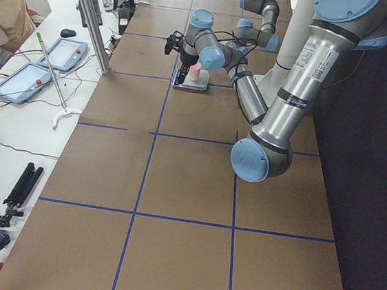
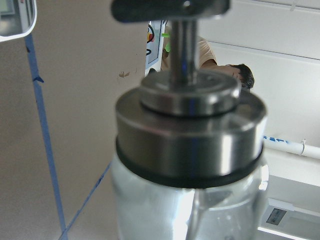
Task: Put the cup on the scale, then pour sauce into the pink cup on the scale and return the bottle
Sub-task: 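Tilt the bottle with the right gripper to pour into the cup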
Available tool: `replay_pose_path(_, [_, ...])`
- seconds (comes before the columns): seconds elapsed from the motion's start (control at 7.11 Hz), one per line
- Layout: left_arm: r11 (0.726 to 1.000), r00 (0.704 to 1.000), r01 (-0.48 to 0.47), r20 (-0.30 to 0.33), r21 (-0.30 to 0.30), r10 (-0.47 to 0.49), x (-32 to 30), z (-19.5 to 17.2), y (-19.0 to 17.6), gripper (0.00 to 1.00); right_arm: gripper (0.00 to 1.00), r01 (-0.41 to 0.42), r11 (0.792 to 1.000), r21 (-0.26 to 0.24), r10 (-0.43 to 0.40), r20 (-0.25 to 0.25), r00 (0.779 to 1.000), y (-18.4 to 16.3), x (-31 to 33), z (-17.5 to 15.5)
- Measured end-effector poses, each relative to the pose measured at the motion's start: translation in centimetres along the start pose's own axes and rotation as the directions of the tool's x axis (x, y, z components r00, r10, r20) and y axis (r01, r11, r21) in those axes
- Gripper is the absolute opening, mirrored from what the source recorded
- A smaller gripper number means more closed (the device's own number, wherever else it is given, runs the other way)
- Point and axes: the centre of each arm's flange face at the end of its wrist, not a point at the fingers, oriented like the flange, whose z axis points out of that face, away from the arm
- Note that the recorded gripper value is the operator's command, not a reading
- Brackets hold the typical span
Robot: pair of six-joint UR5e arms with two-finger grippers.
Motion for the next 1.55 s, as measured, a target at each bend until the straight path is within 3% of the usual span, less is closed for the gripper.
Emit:
replay_pose_path(0.98, [1.0,1.0,0.01,0.0,-0.028,-0.01,0.2,-0.41,0.44,0.7,0.0,0.065,0.998,-0.017,-0.066,-0.048,0.997,-1.19,-0.27,0.56])
replay_pose_path(1.55, [1.0,1.0,0.008,-0.002,-0.028,-0.009,0.31,-0.44,0.45,0.7,0.0,0.032,0.999,-0.017,-0.032,-0.044,0.998,-1.17,0.25,0.63])
